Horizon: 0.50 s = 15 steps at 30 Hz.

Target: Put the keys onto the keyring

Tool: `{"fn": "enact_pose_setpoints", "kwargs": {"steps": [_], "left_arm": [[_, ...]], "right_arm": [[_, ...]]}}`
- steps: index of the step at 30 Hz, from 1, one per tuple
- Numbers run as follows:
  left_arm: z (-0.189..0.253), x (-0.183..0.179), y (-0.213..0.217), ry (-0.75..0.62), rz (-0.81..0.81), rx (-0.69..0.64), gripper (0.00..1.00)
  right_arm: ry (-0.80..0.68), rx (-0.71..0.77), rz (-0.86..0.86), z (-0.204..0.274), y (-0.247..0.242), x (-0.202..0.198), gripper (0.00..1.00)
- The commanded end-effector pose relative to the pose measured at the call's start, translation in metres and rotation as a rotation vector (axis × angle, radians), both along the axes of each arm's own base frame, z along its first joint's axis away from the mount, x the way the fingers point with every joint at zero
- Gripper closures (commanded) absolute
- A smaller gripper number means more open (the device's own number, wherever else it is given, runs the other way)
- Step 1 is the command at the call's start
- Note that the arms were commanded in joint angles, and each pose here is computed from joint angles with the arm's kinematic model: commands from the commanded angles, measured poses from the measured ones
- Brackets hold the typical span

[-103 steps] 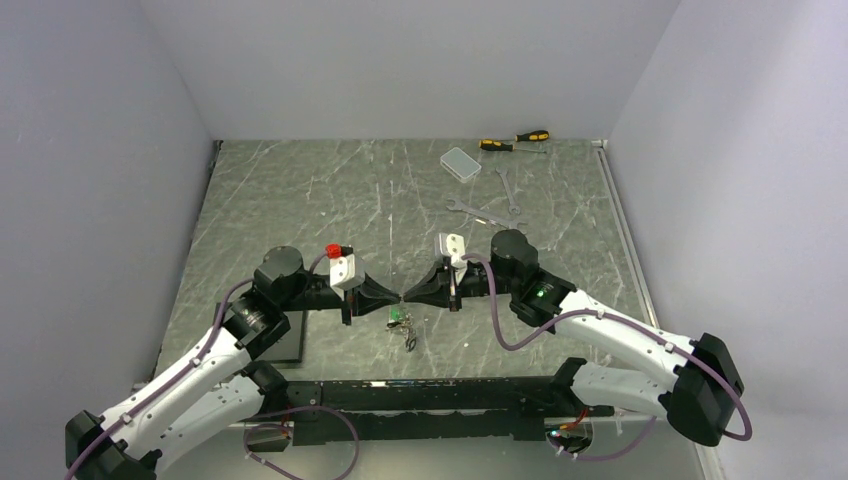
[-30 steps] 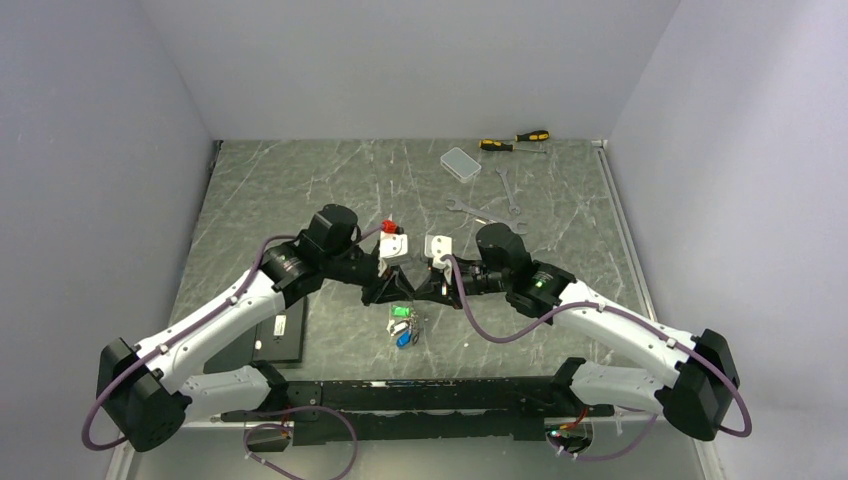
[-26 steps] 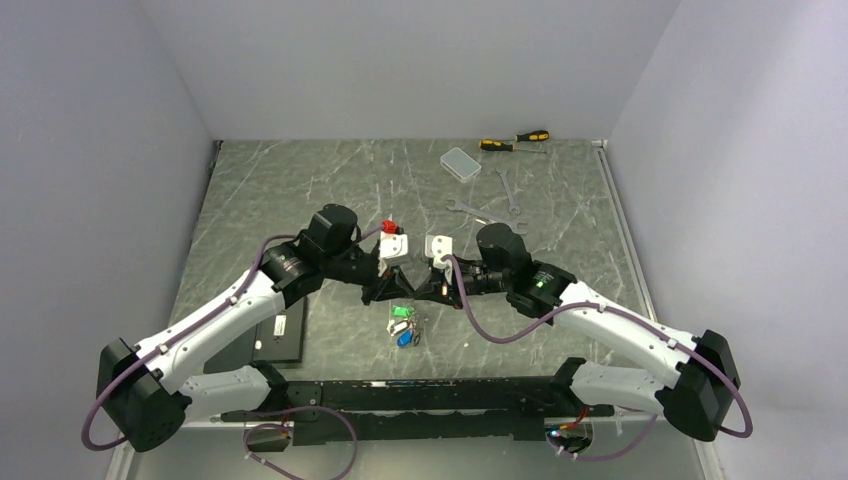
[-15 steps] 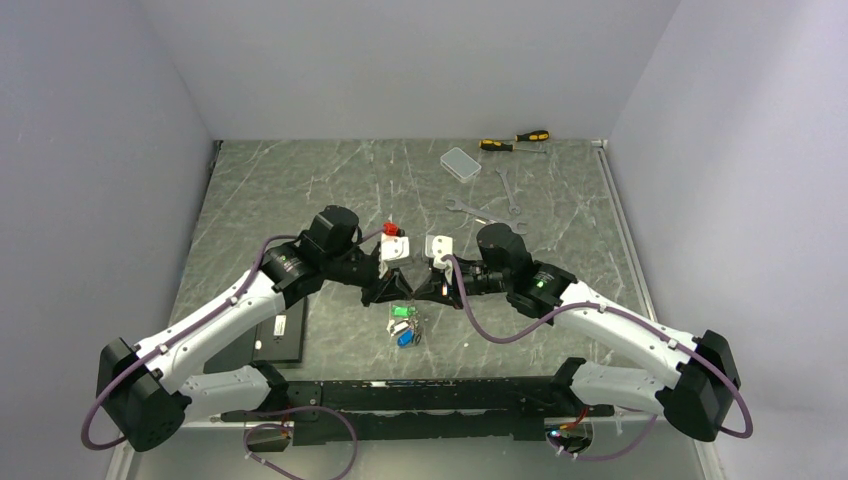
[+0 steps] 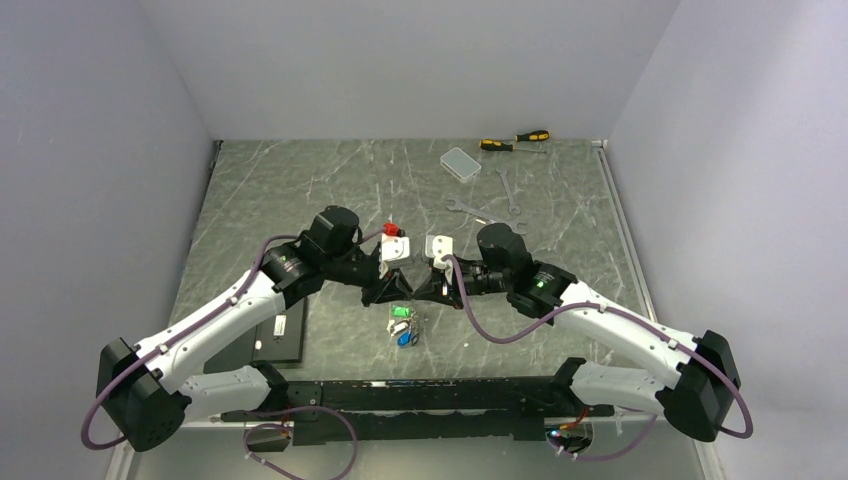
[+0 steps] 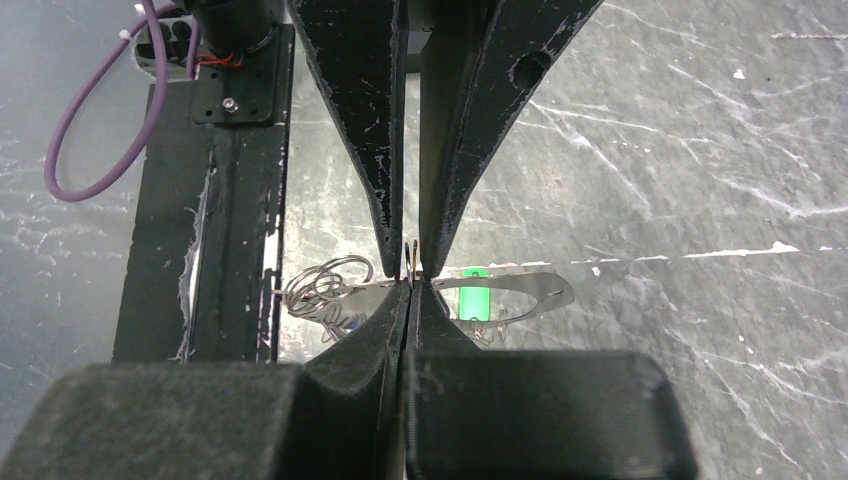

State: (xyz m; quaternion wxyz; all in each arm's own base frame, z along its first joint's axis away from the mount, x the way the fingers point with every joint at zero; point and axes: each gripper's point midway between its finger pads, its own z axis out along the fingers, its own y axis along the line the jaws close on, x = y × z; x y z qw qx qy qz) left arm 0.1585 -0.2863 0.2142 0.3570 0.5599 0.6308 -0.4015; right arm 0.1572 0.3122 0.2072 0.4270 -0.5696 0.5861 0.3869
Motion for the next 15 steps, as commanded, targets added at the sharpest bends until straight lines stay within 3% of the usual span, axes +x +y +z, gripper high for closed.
{"fn": "enact_pose_setpoints", "kwargs": {"steps": [1, 12, 15], "left_arm": [[0.0151, -0.0009, -0.0031, -0.046, -0.025, -0.028, 0.81], [0.0148, 0.0006, -0.0062, -0.021, -0.019, -0.023, 0.85], [0.0136, 0.0001, -0.0075, -0.003, -0.023, -0.018, 0.95]], "right_arm": [[-0.087, 0.098, 0.016, 0.0401, 0.0084, 0.0051, 1.0], [-0.083, 0.097, 0.02, 0.0401, 0.0085, 0.0045, 1.0], [-0.084, 0.097, 0.019, 0.0404, 0.0088, 0.0049, 1.0]]}}
